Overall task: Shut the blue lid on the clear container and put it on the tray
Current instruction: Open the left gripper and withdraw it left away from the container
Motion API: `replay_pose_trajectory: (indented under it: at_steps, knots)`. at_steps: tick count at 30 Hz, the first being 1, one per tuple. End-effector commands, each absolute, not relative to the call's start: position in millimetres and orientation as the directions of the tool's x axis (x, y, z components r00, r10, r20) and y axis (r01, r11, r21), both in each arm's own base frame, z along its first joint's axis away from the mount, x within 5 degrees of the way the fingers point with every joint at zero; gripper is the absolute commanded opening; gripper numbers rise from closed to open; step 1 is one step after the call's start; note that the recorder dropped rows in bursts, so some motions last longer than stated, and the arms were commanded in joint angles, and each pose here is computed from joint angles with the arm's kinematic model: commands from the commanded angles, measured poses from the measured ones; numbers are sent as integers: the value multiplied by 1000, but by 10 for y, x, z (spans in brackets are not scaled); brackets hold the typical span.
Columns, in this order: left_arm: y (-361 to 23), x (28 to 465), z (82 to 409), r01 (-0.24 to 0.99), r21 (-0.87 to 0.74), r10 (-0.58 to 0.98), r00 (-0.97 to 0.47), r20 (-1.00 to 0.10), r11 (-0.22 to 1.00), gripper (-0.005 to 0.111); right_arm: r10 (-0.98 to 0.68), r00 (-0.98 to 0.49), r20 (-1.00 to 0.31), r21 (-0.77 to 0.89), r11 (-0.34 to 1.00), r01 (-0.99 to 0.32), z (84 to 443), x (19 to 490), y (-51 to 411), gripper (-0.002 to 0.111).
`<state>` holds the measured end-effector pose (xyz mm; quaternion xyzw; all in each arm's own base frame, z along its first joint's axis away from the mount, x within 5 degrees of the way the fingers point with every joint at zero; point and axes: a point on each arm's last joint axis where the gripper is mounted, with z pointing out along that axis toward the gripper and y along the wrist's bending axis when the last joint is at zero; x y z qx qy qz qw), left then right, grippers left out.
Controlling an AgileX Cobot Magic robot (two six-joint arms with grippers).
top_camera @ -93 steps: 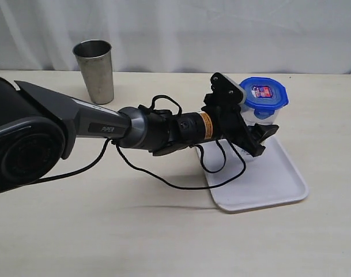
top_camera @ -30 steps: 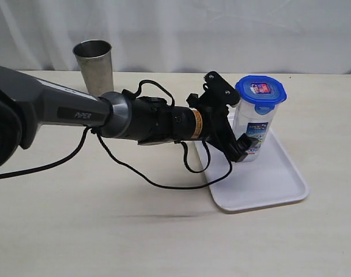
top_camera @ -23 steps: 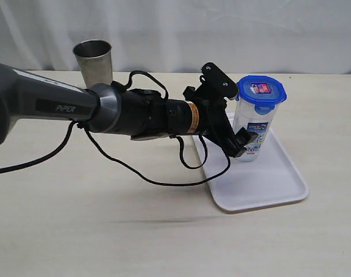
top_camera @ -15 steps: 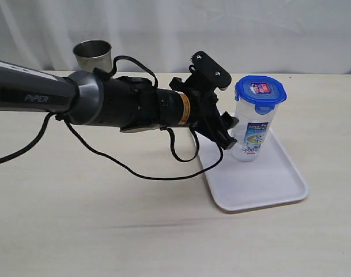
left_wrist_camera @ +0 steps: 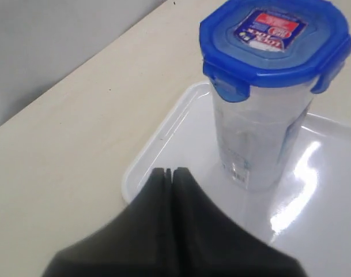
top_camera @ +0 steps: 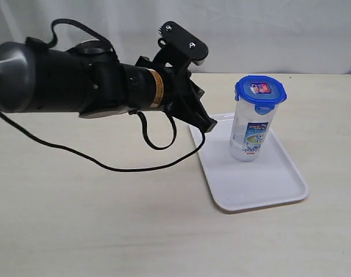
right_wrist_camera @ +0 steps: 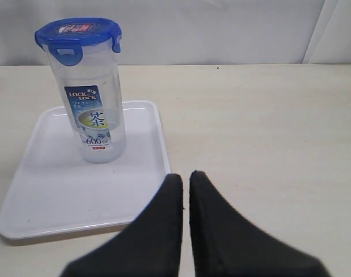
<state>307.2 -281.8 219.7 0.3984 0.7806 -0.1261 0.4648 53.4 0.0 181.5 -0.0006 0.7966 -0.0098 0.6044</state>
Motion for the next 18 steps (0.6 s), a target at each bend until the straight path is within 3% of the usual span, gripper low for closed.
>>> replay_pose_trajectory:
  at_steps: [1, 18]
  knots:
    - [-2666, 2882, 2438, 737, 154, 462, -233, -856, 658, 0, -7, -255, -967, -11, 1000, 16, 1821, 535, -1, 5]
    - [-1744, 1893, 3100, 692, 64, 266, -188, -945, 719, 0, -7, -255, -967, -11, 1000, 16, 1821, 535, -1, 5]
